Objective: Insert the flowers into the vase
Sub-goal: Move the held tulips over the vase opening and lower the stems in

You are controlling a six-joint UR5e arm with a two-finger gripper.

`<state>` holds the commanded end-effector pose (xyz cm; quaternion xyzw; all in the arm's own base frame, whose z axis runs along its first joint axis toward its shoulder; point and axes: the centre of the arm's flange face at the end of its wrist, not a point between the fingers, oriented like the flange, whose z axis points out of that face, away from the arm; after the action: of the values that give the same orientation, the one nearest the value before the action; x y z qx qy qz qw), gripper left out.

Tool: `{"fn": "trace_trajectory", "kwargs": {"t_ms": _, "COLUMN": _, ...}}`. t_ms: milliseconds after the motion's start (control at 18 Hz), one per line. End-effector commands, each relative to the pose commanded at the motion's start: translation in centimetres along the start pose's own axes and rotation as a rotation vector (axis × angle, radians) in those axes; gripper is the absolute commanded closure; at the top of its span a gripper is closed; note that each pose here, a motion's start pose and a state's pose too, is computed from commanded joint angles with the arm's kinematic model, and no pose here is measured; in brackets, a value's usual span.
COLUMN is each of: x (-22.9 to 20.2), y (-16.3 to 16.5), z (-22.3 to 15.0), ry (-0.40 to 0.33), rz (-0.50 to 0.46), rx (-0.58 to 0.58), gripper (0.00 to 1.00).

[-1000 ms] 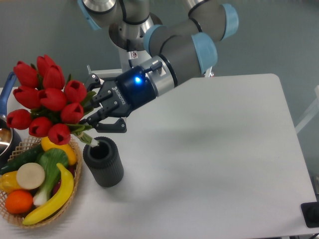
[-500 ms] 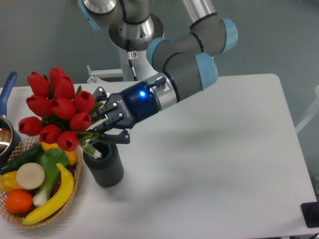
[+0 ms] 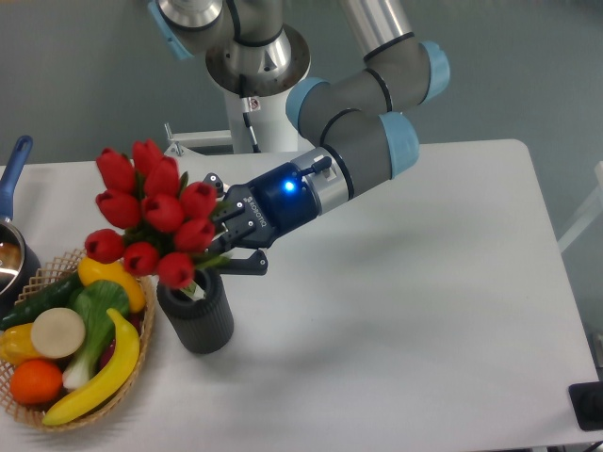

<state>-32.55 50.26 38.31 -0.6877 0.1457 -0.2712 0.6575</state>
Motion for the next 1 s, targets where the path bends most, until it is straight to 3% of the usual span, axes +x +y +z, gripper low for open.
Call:
{"fn": "trace_trajectory", "kwargs": {"t_ms": 222, "x": 0.5, "y": -0.6, "z": 0.2, "ry": 0.009, "rz": 0.008, "rx": 0.011, "gripper": 0.74}}
{"fn": "trace_trajectory", "kwargs": {"t_ms": 333, "x": 0.9, "y": -0.9, "z": 0.2, "ry": 0.009, "rz": 0.008, "rx": 0.012, "gripper": 0.81}}
{"fn": "trace_trajectory", "kwargs": {"t_ms": 1000, "x": 0.2, "y": -3.1, "z": 0.0, "ry": 0.009, "rz": 0.061, "rx": 0.016, "gripper": 0.8}}
